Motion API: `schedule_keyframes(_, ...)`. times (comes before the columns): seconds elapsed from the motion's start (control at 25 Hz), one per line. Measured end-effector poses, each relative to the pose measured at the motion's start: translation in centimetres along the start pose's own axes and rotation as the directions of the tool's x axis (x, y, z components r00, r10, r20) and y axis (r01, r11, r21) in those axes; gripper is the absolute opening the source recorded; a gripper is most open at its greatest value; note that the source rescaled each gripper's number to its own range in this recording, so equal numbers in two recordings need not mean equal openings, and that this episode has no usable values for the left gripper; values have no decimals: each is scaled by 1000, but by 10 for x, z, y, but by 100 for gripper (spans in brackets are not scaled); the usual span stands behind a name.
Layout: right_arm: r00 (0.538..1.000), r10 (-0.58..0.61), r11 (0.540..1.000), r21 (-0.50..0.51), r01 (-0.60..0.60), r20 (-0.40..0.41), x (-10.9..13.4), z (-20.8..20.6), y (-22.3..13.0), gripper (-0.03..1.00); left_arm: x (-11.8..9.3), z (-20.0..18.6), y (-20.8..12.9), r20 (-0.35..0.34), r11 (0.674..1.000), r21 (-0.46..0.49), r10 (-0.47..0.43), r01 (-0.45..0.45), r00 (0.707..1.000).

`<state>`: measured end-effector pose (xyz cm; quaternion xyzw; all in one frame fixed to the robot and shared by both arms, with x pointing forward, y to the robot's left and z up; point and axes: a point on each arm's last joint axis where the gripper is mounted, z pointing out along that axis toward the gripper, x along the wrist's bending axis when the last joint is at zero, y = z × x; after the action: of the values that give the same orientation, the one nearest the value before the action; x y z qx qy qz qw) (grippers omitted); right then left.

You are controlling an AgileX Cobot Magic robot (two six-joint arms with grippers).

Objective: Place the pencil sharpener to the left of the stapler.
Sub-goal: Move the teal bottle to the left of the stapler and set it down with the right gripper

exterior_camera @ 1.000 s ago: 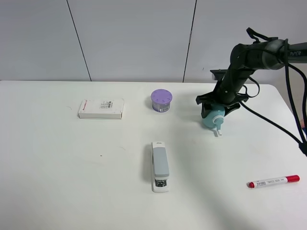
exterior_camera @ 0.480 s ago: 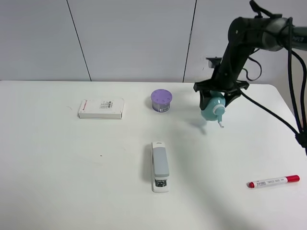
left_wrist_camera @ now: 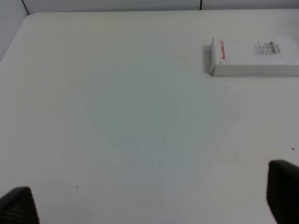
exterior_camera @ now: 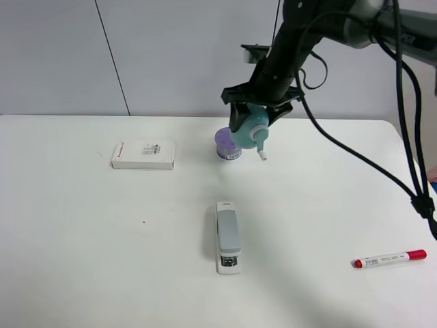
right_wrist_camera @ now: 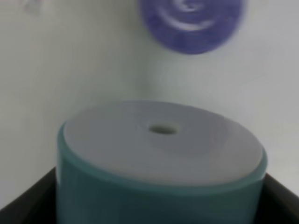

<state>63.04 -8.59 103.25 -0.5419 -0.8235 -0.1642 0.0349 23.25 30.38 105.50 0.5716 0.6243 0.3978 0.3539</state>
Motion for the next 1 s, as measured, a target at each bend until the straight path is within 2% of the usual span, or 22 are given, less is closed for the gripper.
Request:
schedule_keyframes(0.12,996,-87,996,27,87,-26,40,8,-7,1,0,0,0,0,1000,0,0,0,1000)
schedule_keyframes(0.32,978,-200,978,54,203,-59,92,19,-22,1,0,0,0,0,1000,0,0,0,1000)
schedule_keyframes(0.6,948,-308,945,92,314,-77,131,35,-38,1,0,0,0,0,1000,0,0,0,1000)
schedule_keyframes(0.68,924,-373,918,115,380,-83,139,47,-43,1,0,0,0,0,1000,0,0,0,1000)
schedule_keyframes(0.84,839,-532,825,152,545,-117,158,71,-55,1,0,0,0,0,1000,0,0,0,1000)
schedule_keyframes(1.0,757,-638,738,169,654,-142,161,86,-59,1,0,0,0,0,1000,0,0,0,1000)
